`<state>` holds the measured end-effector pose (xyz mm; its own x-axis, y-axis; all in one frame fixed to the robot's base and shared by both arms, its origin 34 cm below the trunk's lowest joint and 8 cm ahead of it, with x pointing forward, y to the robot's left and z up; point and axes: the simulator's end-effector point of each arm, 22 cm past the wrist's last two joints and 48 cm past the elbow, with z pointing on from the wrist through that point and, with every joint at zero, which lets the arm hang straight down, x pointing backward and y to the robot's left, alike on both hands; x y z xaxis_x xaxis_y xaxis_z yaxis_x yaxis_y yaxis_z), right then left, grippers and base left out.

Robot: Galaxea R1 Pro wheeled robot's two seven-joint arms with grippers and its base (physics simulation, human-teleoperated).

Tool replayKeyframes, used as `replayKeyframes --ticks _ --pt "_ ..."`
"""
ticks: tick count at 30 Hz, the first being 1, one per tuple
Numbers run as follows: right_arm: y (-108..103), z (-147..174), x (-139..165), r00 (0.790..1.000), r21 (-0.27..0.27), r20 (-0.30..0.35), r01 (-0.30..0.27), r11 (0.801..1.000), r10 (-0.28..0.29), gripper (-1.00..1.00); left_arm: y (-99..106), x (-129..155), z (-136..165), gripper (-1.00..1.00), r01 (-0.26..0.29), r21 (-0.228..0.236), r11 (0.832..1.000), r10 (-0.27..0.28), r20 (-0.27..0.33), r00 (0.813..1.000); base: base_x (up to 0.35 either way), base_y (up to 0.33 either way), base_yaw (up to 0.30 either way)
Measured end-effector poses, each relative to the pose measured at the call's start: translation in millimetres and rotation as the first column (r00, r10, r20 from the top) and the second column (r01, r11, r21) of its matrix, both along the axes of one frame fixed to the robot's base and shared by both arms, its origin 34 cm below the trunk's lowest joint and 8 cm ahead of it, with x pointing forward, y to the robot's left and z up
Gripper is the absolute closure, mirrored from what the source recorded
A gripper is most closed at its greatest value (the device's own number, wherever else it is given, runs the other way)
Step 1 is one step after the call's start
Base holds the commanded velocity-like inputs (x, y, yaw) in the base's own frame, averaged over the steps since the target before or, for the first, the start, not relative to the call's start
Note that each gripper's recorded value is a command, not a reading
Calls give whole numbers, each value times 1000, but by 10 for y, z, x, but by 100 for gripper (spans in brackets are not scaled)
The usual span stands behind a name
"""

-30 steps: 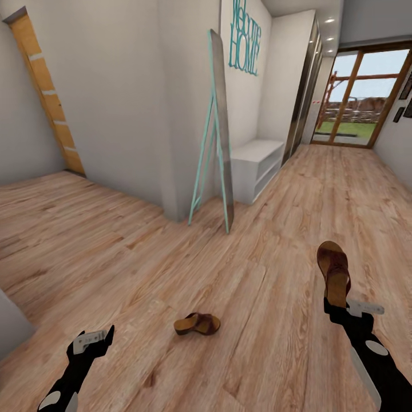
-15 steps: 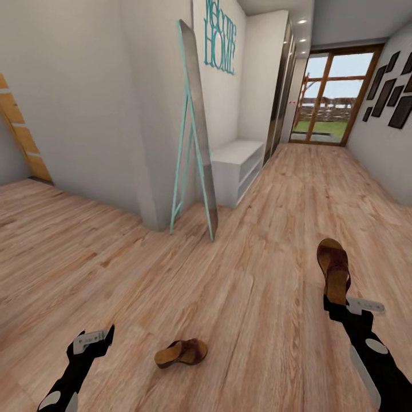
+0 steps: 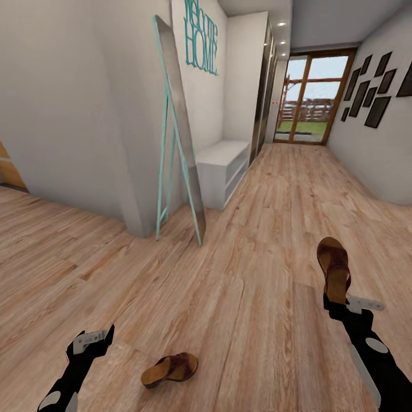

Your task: Pick up the two gym shoes and the two sandals from the corridor floor and place them onto the hallstand (shoe rack) in the corridor, making sure they are on the rack and not on the floor. Arrange them so the two gym shoes are next to each other and the two sandals are next to each other.

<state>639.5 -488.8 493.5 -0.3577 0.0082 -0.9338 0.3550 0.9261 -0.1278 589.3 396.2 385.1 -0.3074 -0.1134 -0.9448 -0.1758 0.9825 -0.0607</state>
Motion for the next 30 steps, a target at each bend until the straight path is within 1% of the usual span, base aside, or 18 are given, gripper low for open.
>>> replayKeyframes --ticks 5,17,20,30 --pt "1 1 2 1000 -1 0 -1 1000 1 100 9 3 9 -100 0 2 1000 0 2 1000 -74 67 -39" --pt "2 -6 -1 1000 -1 -2 0 1000 0 100 16 1 8 -100 -2 2 1000 2 2 1000 -189 182 -8" --pt "-5 -5 -4 1000 -2 -2 0 1000 0 100 16 2 9 -100 -2 2 1000 2 2 1000 -31 35 -185" --pt "-7 -8 -6 1000 -2 -3 0 1000 0 100 15 3 14 -100 -1 1 1000 1 4 1000 0 0 -264"
